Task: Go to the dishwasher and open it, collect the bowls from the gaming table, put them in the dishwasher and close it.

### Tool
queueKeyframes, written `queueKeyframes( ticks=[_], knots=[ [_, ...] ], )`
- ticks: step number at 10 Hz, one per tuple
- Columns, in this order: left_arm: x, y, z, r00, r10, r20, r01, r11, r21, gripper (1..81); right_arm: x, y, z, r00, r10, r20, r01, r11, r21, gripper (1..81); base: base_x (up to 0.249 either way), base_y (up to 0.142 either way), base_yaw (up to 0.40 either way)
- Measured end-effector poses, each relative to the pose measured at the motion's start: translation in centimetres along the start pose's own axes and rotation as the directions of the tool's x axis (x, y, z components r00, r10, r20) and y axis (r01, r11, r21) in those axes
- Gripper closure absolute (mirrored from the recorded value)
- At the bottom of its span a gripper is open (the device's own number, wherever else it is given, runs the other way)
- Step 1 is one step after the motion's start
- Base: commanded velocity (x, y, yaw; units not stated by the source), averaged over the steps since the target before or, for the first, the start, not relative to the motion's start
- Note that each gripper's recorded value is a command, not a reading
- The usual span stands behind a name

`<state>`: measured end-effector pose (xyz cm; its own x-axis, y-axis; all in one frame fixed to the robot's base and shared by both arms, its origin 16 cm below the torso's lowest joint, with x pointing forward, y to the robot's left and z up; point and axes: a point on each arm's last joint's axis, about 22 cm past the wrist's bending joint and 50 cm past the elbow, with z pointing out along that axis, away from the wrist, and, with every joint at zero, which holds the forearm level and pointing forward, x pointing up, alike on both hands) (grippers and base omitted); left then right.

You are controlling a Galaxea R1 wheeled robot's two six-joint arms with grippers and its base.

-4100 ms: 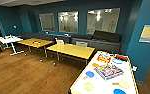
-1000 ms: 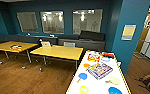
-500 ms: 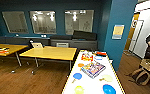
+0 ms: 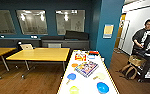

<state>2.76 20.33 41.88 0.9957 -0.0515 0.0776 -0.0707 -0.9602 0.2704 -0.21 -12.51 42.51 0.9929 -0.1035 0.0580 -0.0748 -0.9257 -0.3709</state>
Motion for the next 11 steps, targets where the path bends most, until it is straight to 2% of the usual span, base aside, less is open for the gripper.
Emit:
queueKeyframes(
  ticks=[3, 5, 8, 10, 11],
  knots=[
    [0.7, 0.0, 0.0, 0.9999, 0.001, -0.010, -0.001, 1.0000, 0.000, 1.0, -0.3, 0.1, 0.0, 1.0000, 0.001, 0.004, -0.001, 1.0000, -0.002, 1.0, 0.000, -0.022, 0.000],
    [0.0, 0.0, 0.0, 1.0000, -0.001, 0.001, 0.001, 1.0000, 0.000, 1.0, -0.3, 0.1, 0.0, 1.0000, 0.001, 0.004, -0.001, 1.0000, -0.001, 1.0, 0.000, 0.000, 0.000],
    [0.0, 0.0, 0.0, 1.0000, -0.002, 0.000, 0.002, 1.0000, 0.000, 1.0, -0.2, 0.0, 0.0, 1.0000, 0.001, 0.003, -0.001, 1.0000, 0.000, 1.0, 0.000, 0.000, 0.000],
    [-0.2, 0.2, 0.0, 1.0000, -0.003, 0.001, 0.003, 1.0000, -0.002, 1.0, -0.4, 0.1, 0.0, 1.0000, 0.001, 0.004, -0.001, 1.0000, -0.001, 1.0, 0.103, 0.000, 0.000],
    [-1.3, 0.3, 0.0, 0.9999, -0.005, 0.012, 0.005, 1.0000, -0.003, 1.0, -1.3, 0.1, -0.1, 0.9999, 0.005, 0.012, -0.005, 1.0000, -0.002, 1.0, 0.134, 0.000, 0.000]
  ],
)
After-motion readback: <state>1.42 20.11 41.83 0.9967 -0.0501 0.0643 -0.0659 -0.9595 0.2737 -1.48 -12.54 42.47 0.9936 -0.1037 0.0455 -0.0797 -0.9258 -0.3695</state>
